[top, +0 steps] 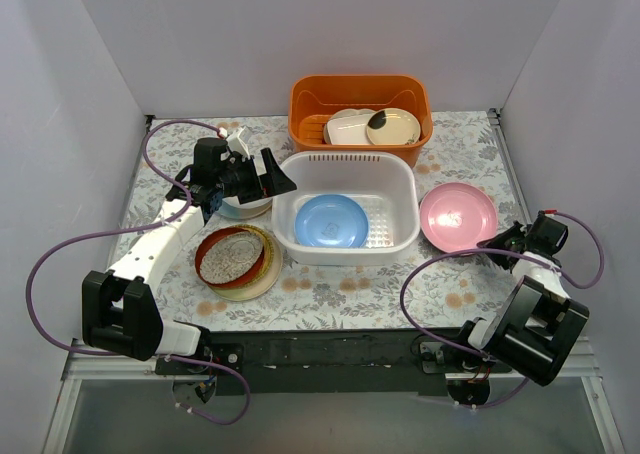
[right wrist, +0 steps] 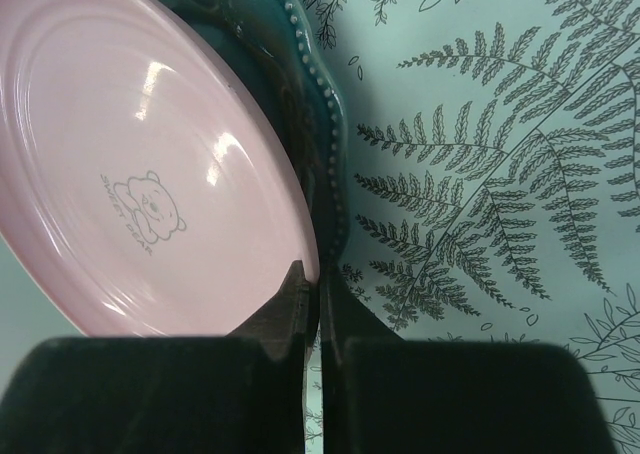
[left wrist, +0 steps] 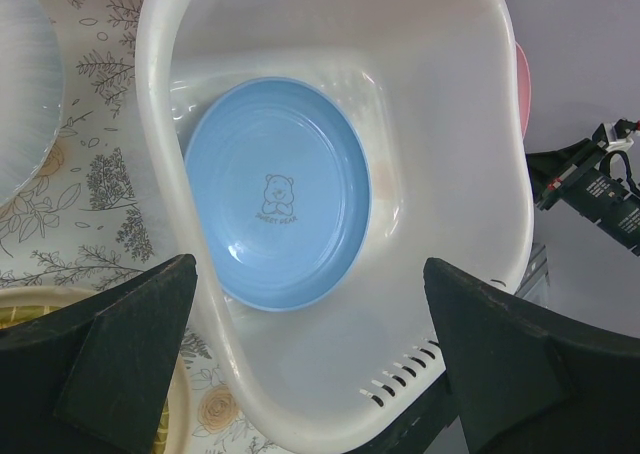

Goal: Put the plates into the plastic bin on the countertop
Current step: Pick up the plate at the center of the board, then place the plate in the plastic bin.

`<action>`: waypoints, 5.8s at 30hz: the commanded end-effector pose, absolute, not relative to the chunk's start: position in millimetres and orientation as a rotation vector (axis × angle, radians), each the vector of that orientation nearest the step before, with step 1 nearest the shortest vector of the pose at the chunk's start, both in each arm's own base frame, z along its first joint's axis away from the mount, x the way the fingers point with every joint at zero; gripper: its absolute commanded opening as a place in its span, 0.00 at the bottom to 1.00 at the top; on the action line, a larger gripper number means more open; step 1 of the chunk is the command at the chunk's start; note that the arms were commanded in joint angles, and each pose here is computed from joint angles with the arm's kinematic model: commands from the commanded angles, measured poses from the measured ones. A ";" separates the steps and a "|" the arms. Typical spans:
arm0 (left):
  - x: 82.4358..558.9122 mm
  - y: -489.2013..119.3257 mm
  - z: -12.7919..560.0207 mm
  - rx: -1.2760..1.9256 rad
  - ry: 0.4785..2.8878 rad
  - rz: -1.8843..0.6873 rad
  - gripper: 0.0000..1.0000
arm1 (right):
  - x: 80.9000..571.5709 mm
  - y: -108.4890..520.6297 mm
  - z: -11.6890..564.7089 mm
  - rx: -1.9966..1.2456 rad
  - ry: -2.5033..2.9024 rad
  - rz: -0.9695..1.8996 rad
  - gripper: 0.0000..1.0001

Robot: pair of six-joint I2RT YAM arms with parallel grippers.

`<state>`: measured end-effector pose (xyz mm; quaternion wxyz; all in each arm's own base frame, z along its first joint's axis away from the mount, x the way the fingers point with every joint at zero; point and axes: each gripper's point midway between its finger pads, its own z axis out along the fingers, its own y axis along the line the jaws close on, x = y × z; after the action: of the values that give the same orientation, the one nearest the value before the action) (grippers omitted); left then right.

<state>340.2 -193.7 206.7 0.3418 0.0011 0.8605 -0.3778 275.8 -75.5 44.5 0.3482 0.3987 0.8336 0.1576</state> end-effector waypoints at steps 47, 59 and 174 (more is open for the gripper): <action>341.2 -193.1 214.4 0.020 2.196 -1.015 0.98 | 301.5 -76.5 176.3 0.837 1.908 0.442 0.01; 341.5 -192.5 213.5 0.016 2.198 -1.010 0.98 | 297.8 -80.8 207.1 0.786 1.851 0.376 0.01; 339.6 -192.5 202.6 -0.015 2.196 -1.023 0.98 | 329.1 225.1 166.0 -0.152 2.322 0.611 0.01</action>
<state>338.7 -192.8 197.7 0.3413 -0.0107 0.8546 -0.3911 324.1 211.2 157.0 0.3423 -0.0431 0.9143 0.2122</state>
